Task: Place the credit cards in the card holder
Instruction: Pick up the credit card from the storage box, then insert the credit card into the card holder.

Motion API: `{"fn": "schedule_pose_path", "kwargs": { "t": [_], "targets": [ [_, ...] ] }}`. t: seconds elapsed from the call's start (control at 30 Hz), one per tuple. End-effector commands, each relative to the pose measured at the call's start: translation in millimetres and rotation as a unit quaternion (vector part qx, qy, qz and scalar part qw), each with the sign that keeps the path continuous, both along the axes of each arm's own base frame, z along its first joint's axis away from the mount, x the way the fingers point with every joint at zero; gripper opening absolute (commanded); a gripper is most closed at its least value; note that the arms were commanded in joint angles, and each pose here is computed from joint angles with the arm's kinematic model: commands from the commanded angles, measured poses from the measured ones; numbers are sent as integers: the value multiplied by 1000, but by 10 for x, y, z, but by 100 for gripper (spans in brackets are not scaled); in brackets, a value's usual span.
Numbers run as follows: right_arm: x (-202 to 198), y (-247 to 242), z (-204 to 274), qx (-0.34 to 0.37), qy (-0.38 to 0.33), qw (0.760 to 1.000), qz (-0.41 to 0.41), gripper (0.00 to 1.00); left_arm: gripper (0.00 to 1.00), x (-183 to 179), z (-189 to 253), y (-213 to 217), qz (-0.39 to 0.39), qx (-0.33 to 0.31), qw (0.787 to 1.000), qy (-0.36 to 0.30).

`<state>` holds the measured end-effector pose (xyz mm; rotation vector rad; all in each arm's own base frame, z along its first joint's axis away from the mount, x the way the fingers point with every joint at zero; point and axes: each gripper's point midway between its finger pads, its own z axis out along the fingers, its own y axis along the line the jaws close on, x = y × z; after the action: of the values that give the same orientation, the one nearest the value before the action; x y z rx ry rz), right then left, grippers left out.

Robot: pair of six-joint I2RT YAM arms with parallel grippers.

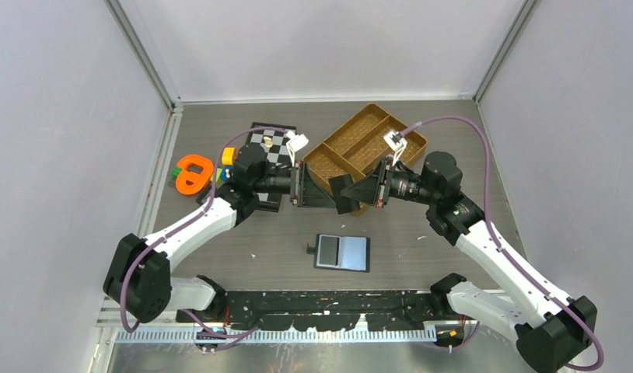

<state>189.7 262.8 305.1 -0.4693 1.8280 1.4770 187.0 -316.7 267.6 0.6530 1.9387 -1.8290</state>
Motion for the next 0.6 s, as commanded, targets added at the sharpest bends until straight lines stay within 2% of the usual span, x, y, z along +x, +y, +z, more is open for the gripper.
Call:
{"fn": "schedule_pose_path", "kwargs": {
  "t": [0.0, 0.13, 0.2, 0.23, 0.37, 0.4, 0.47, 0.53, 0.57],
  "targets": [
    [64, 0, 232, 38, -34, 999, -19, 0, 48, -11, 381, -64, -2, -75, 997, -28],
    [85, 4, 211, 37, -30, 999, -23, 1, 44, -40, 432, -102, -9, -88, 996, -30],
    [87, 6, 201, 37, -27, 999, -22, 1, 39, -35, 443, -113, -8, -90, 995, -32],
    [80, 11, 204, 38, -27, 999, -20, 0, 34, -28, 436, -120, -7, -91, 995, -30],
    [116, -6, 183, 35, -20, 999, -34, 1, 0, -14, 399, -128, -5, -88, 996, -25],
    [148, -24, 153, 28, -14, 998, -46, 3, 0, -10, 376, -127, -3, -87, 996, -23],
    [243, -98, 57, 1, 4, 996, -86, 21, 0, 6, 301, -121, 2, -78, 997, -16],
    [360, -235, -142, -49, 31, 988, -142, 50, 0, 53, 164, -99, 15, -56, 998, -3],
    [409, -322, -270, -78, 48, 981, -171, 57, 0, 81, 66, -77, 25, -39, 999, 4]
  ]
}}
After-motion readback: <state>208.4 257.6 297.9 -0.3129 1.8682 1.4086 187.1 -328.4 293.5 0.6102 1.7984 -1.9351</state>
